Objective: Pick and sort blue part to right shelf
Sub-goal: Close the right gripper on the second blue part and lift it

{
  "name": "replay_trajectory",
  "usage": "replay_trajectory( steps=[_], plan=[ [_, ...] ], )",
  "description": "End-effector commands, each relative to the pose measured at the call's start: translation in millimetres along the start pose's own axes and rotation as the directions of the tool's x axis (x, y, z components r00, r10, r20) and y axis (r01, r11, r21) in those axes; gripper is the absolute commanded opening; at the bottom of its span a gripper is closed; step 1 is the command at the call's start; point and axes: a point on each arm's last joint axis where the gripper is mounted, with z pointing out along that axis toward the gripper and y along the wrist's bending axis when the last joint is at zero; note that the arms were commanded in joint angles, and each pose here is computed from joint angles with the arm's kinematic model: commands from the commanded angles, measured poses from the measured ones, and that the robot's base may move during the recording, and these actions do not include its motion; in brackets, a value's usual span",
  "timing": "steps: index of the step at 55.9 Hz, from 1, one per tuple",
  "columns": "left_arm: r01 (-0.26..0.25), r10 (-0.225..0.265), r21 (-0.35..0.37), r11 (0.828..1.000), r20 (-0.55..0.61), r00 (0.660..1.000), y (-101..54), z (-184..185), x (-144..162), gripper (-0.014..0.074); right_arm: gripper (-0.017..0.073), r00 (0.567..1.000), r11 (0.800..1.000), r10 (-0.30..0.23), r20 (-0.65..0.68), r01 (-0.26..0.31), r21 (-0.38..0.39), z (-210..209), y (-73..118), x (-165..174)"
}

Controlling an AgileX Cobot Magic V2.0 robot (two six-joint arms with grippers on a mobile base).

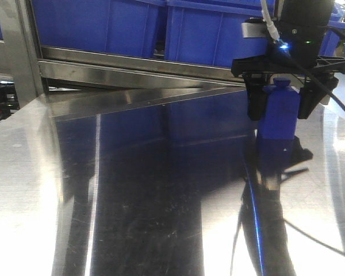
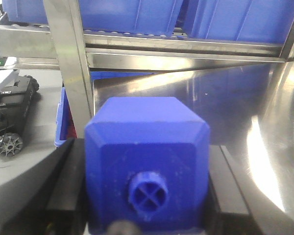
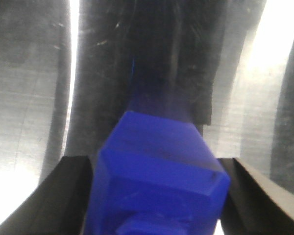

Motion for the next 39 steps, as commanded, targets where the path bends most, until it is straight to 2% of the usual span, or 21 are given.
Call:
replay_trajectory(
  steps=[1,8,14,23,33,39],
  plan=[
    [0.007,-0.010,0.027,1.000,0.121,0.993,-2.4,-4,-17,0.0332,0.0525,0.992,1.000,-0.019,0.128,0.020,-0.004,-35,-1.7,-10],
    [0.020,-0.023,0.031,0.999,0.117,0.993,-2.6,-4,-17,0.0332,0.0316,0.992,1.000,-0.021,0.128,0.022,-0.001,-35,-2.0,-10],
    [0.027,-0.030,0.029,0.999,0.094,0.995,-2.3,-5,-15,0.0332,0.0221,0.990,1.000,-0.021,0.136,0.022,-0.002,-39,-2.0,-10],
    [0.028,-0.029,0.021,0.999,0.078,0.997,-1.1,-10,-8,0.0332,0.0213,0.985,1.000,-0.022,0.170,0.024,-0.008,-55,-2.2,-9],
    [0.020,-0.022,0.019,1.000,0.119,0.993,0.3,-22,2,0.0332,0.0213,0.972,0.997,-0.069,0.225,0.073,-0.009,-81,-1.4,0],
    [0.017,-0.019,0.012,1.000,0.139,0.990,1.7,-29,10,0.0332,0.0213,0.959,0.997,-0.071,0.276,0.078,-0.015,-93,-3.6,11]
  ],
)
